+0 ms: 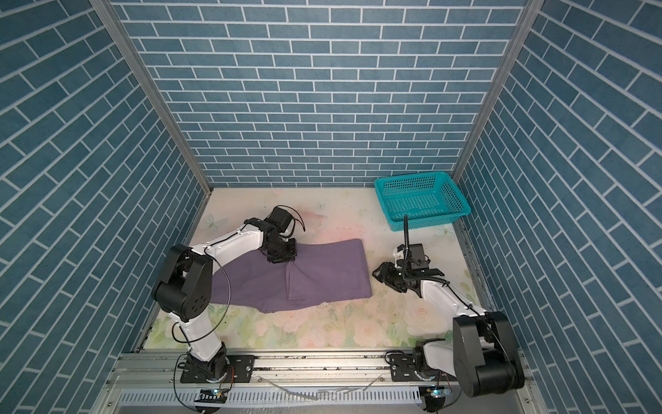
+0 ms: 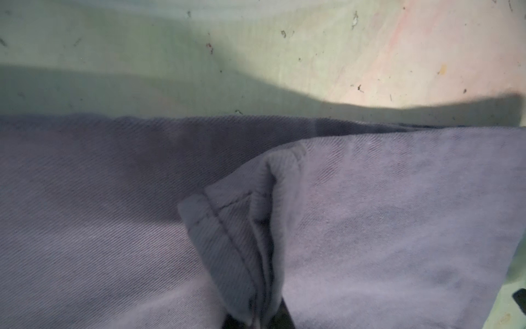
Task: Fold and stack the trousers
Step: Smooth out the trousers at the center of the table, then fold the trousers at the center of the table.
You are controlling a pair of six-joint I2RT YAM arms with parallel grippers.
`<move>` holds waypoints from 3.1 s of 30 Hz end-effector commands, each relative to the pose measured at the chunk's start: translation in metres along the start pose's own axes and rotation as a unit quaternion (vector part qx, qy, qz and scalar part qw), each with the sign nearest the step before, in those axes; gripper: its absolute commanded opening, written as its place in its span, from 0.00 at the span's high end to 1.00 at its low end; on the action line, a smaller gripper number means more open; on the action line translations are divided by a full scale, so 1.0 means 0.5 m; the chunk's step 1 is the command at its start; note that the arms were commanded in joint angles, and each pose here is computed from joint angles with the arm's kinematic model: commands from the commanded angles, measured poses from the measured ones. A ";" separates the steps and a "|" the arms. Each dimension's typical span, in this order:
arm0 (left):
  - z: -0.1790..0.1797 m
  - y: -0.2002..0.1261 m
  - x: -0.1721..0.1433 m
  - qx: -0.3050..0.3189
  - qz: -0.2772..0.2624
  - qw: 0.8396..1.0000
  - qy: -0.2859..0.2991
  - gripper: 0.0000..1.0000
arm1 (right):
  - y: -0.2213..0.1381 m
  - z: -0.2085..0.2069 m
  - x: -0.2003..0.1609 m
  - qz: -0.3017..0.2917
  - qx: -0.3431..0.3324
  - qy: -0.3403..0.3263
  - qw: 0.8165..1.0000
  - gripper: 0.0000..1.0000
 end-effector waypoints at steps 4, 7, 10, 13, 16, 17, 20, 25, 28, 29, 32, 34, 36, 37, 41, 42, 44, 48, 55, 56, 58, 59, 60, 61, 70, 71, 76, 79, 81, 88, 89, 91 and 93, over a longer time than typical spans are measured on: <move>0.036 -0.024 -0.002 0.025 -0.009 0.999 -0.018 0.52 | 0.057 0.029 0.052 -0.005 0.007 -0.043 0.999 0.31; 0.047 -0.055 0.002 0.017 -0.024 0.999 -0.025 0.52 | 0.092 0.040 0.057 0.014 0.000 -0.064 0.998 0.30; 0.067 -0.087 0.003 0.015 -0.041 0.998 -0.035 0.52 | 0.124 0.044 0.058 0.026 0.005 -0.067 0.997 0.30; 0.098 -0.115 0.001 0.014 -0.058 0.997 -0.053 0.52 | 0.150 0.039 0.055 0.033 0.013 -0.057 0.998 0.36; 0.134 -0.140 -0.001 0.003 -0.073 0.994 -0.078 0.52 | 0.169 0.034 0.051 0.038 0.027 -0.043 0.998 0.44; 0.144 -0.148 -0.002 -0.003 -0.078 0.993 -0.085 0.52 | 0.174 0.032 0.047 0.040 0.031 -0.038 0.998 0.47; 0.173 -0.181 -0.006 -0.028 -0.103 0.989 -0.100 0.51 | 0.187 0.029 0.041 0.040 0.046 -0.025 0.998 0.58; 0.204 -0.231 -0.012 -0.046 -0.147 0.982 -0.110 0.49 | 0.187 0.027 0.035 0.037 0.055 -0.011 0.998 0.84; 0.218 -0.236 -0.012 -0.036 -0.147 0.982 -0.117 0.49 | 0.171 0.033 0.036 0.039 0.045 -0.019 0.998 0.96; 0.222 -0.233 -0.013 -0.036 -0.144 0.982 -0.118 0.49 | 0.166 0.034 0.035 0.040 0.039 -0.023 0.998 0.97; 0.230 -0.224 -0.016 -0.043 -0.139 0.982 -0.123 0.50 | 0.142 0.040 0.036 0.039 0.020 -0.037 0.998 1.00; 0.234 -0.218 -0.018 -0.045 -0.137 0.982 -0.126 0.50 | 0.124 0.044 0.039 0.039 -0.001 -0.048 0.998 1.00; 0.238 -0.212 -0.020 -0.043 -0.131 0.982 -0.128 0.50 | 0.107 0.045 0.040 0.039 -0.018 -0.057 0.997 1.00; 0.241 -0.210 -0.021 -0.043 -0.129 0.982 -0.128 0.50 | 0.097 0.045 0.041 0.040 -0.028 -0.062 0.997 1.00; 0.246 -0.204 -0.025 -0.047 -0.122 0.983 -0.131 0.50 | 0.054 0.035 0.048 0.033 -0.064 -0.072 0.995 1.00; 0.247 -0.202 -0.026 -0.049 -0.120 0.983 -0.130 0.50 | 0.042 0.030 0.050 0.030 -0.072 -0.070 0.995 1.00; 0.244 -0.199 -0.026 -0.063 -0.118 0.983 -0.125 0.50 | 0.018 0.020 0.055 0.023 -0.087 -0.069 0.994 1.00; 0.239 -0.197 -0.028 -0.082 -0.119 0.983 -0.114 0.50 | -0.029 0.004 0.069 0.008 -0.112 -0.071 0.991 1.00; 0.241 -0.192 -0.032 -0.086 -0.114 0.983 -0.119 0.49 | -0.099 0.001 0.108 -0.003 -0.131 -0.064 0.989 1.00; 0.242 -0.192 -0.033 -0.084 -0.114 0.983 -0.119 0.49 | -0.116 0.002 0.119 -0.006 -0.140 -0.058 0.988 1.00; 0.243 -0.198 -0.035 -0.078 -0.118 0.982 -0.121 0.50 | -0.166 0.004 0.143 -0.024 -0.165 -0.050 0.985 1.00; 0.245 -0.199 -0.036 -0.073 -0.119 0.983 -0.123 0.49 | -0.188 0.006 0.152 -0.032 -0.173 -0.049 0.983 1.00; 0.247 -0.202 -0.036 -0.068 -0.122 0.982 -0.124 0.49 | -0.215 0.009 0.161 -0.041 -0.184 -0.047 0.981 1.00; 0.248 -0.202 -0.036 -0.064 -0.122 0.983 -0.125 0.49 | -0.239 0.012 0.169 -0.046 -0.196 -0.045 0.979 1.00; 0.241 -0.220 -0.035 -0.089 -0.144 0.978 -0.124 0.49 | -0.340 0.046 0.202 -0.088 -0.202 -0.002 0.975 1.00; 0.240 -0.224 -0.035 -0.092 -0.150 0.977 -0.122 0.50 | -0.345 0.053 0.205 -0.091 -0.198 -0.002 0.976 1.00; 0.235 -0.246 -0.042 -0.122 -0.183 0.969 -0.112 0.51 | -0.355 0.118 0.216 -0.087 -0.217 -0.048 0.971 1.00; 0.232 -0.258 -0.049 -0.149 -0.202 0.962 -0.107 0.51 | -0.339 0.167 0.225 -0.078 -0.215 -0.081 0.970 1.00; 0.230 -0.268 -0.054 -0.166 -0.218 0.956 -0.103 0.51 | -0.321 0.197 0.231 -0.076 -0.204 -0.096 0.971 1.00; 0.241 -0.318 -0.083 -0.170 -0.282 0.939 -0.096 0.47 | -0.228 0.302 0.247 -0.050 -0.164 -0.149 0.974 1.00; 0.242 -0.321 -0.086 -0.169 -0.285 0.939 -0.095 0.47 | -0.215 0.315 0.247 -0.045 -0.160 -0.156 0.974 1.00; 0.246 -0.327 -0.093 -0.165 -0.291 0.938 -0.093 0.46 | -0.186 0.348 0.248 -0.037 -0.147 -0.171 0.974 1.00; 0.247 -0.329 -0.098 -0.163 -0.292 0.938 -0.089 0.46 | -0.164 0.371 0.250 -0.029 -0.132 -0.181 0.974 1.00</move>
Point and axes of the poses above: each gripper's point midway between its finger pads, its own y axis out along the fingers, its own z axis along the line the jaws close on, x = y × z, the point moved 10 cm from there along -y, back along the fingers, and after that the axes turned 12 degrees about -y, right-handed, at the moved point
